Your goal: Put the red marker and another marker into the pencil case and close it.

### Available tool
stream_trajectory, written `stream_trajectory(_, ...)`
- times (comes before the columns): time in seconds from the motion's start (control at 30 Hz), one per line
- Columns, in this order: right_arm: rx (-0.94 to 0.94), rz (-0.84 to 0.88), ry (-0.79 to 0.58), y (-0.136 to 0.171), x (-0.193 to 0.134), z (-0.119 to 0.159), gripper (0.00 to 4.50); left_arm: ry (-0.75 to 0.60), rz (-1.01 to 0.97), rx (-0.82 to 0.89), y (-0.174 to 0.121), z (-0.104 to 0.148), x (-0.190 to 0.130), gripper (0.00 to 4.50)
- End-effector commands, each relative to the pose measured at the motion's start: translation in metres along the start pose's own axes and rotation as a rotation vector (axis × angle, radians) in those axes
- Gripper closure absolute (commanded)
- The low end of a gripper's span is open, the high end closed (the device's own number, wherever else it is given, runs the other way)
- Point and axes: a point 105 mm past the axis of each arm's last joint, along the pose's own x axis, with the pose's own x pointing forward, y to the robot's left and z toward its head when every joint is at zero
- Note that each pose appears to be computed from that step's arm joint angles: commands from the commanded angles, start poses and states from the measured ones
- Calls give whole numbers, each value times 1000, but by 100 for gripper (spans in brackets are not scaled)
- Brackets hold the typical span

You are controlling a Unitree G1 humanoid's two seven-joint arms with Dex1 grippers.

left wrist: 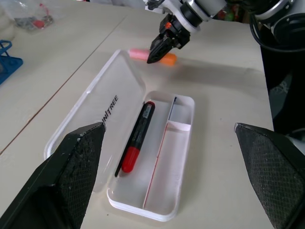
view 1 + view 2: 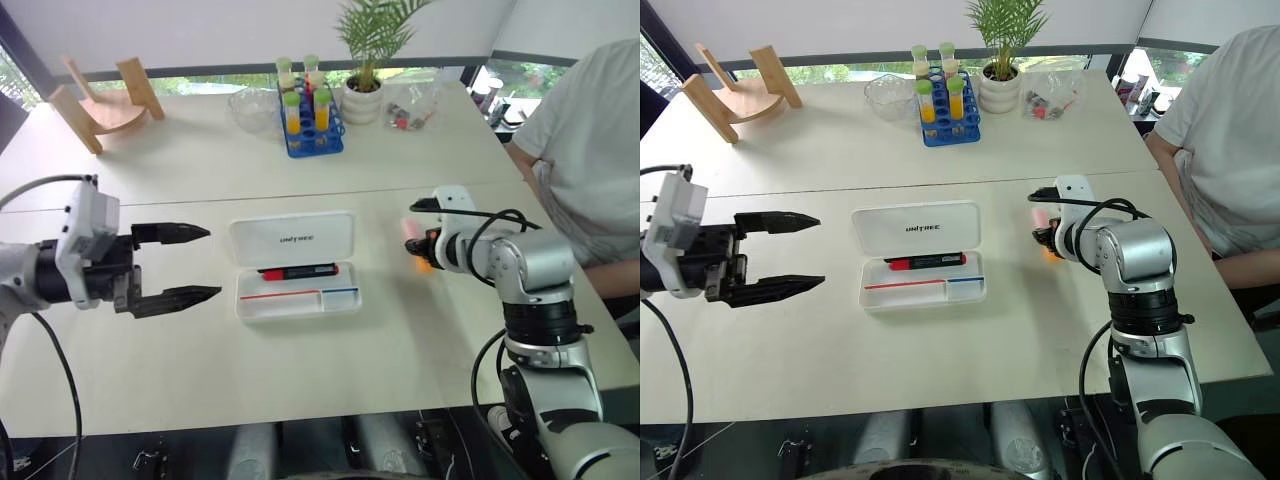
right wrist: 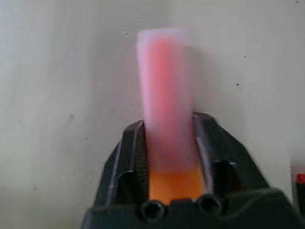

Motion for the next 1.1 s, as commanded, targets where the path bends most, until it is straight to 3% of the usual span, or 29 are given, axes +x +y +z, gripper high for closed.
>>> stream_trajectory(0.03, -20, 29, 38, 4, 3, -7, 368, -13, 7, 43, 2, 7, -2, 0)
stream_trajectory(0.2, -342, 144, -87, -3, -32, 14, 368, -11, 7, 37, 6, 5, -4, 0)
stream_trajectory(0.33, -696, 486, -179, 31, -83, 9, 368, -3, 9, 38, 11, 5, -6, 0)
stream_trajectory(0.47, -880, 768, -261, 65, -112, 2, 368, 6, 3, 49, 15, 6, -8, 0)
stream_trajectory(0.7, -1005, 942, -374, 116, -95, 13, 368, 22, -81, 52, 1, 12, -1, 0)
stream_trajectory(1.1, -1062, 1044, -342, 194, -54, 9, 368, 38, -94, 62, -6, 18, -2, 0)
